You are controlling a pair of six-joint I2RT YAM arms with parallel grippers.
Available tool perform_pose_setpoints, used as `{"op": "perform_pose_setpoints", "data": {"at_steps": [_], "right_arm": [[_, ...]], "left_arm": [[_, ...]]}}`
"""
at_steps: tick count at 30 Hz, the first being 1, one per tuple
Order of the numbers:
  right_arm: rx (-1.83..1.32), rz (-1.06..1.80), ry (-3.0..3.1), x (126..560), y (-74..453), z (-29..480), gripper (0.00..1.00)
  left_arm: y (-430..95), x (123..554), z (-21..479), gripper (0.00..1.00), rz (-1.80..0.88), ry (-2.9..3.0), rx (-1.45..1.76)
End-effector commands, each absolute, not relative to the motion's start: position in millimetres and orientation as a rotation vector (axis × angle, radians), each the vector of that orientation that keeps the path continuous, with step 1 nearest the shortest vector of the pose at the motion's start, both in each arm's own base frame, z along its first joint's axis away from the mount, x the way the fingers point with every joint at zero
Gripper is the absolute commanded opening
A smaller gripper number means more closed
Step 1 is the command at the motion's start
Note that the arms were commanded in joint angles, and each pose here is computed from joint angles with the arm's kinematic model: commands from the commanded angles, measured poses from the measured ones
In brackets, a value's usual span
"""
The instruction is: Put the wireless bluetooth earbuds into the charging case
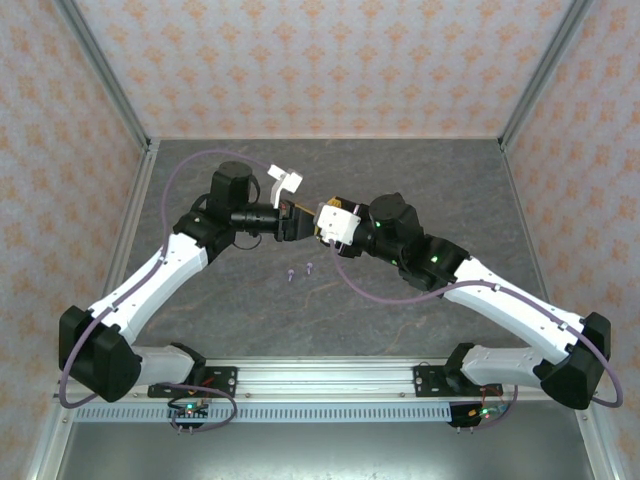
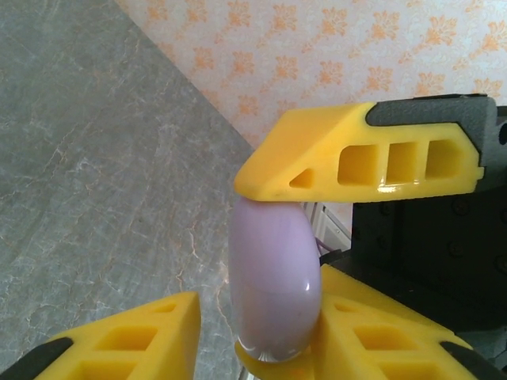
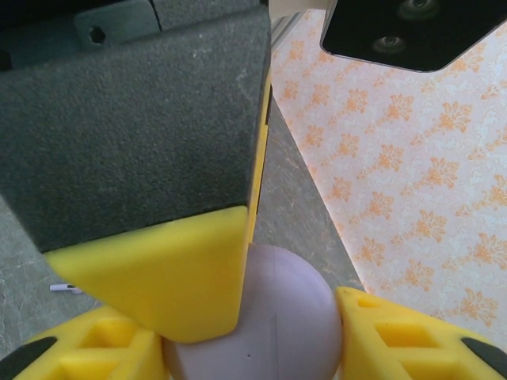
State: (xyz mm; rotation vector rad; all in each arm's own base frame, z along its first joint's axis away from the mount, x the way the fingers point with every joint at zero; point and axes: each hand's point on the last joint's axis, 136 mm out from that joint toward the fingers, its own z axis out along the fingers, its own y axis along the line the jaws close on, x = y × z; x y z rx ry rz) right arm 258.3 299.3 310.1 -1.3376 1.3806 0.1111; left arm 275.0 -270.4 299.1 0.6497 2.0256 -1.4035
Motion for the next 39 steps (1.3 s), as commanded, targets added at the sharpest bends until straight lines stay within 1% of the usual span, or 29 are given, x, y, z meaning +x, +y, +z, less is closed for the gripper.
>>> {"op": "perform_pose_setpoints", "data": {"at_steps": [1, 7, 13, 15, 22, 25, 28, 32, 39], "right_arm": [[-1.295, 0.102, 1.343, 261, 299, 327, 0.46], [-1.304, 0.132, 1.366, 259, 298, 324, 0.47], [-1.321, 0.196, 1.415, 254, 295, 318, 0.57], [-1.319, 0.216, 1.429, 252, 294, 318, 0.62], [-1.282, 0.333, 1.463, 239, 281, 324, 0.87], [-1.274, 0.425, 1.478, 228, 275, 327, 0.93], [-1.207, 0.568, 1.505, 222, 267, 334, 0.94], [-1.072, 0.739, 1.517, 224, 260, 346, 0.93], [-0.928, 0.838, 1.563, 245, 269, 350, 0.92]], "left_arm": [[-274, 263, 303, 0.36, -1.42, 2.012, 0.738], [-273, 260, 301, 0.27, -1.402, 2.0, 0.768], [-273, 265, 307, 0.23, -1.34, 1.932, 0.77], [-272, 267, 309, 0.22, -1.309, 1.907, 0.766], [-267, 272, 306, 0.22, -1.224, 1.855, 0.752], [-264, 271, 307, 0.22, -1.188, 1.822, 0.756], [-259, 269, 308, 0.22, -1.139, 1.78, 0.767], [-255, 263, 311, 0.22, -1.088, 1.721, 0.791], [-258, 248, 314, 0.22, -1.055, 1.654, 0.883]]}}
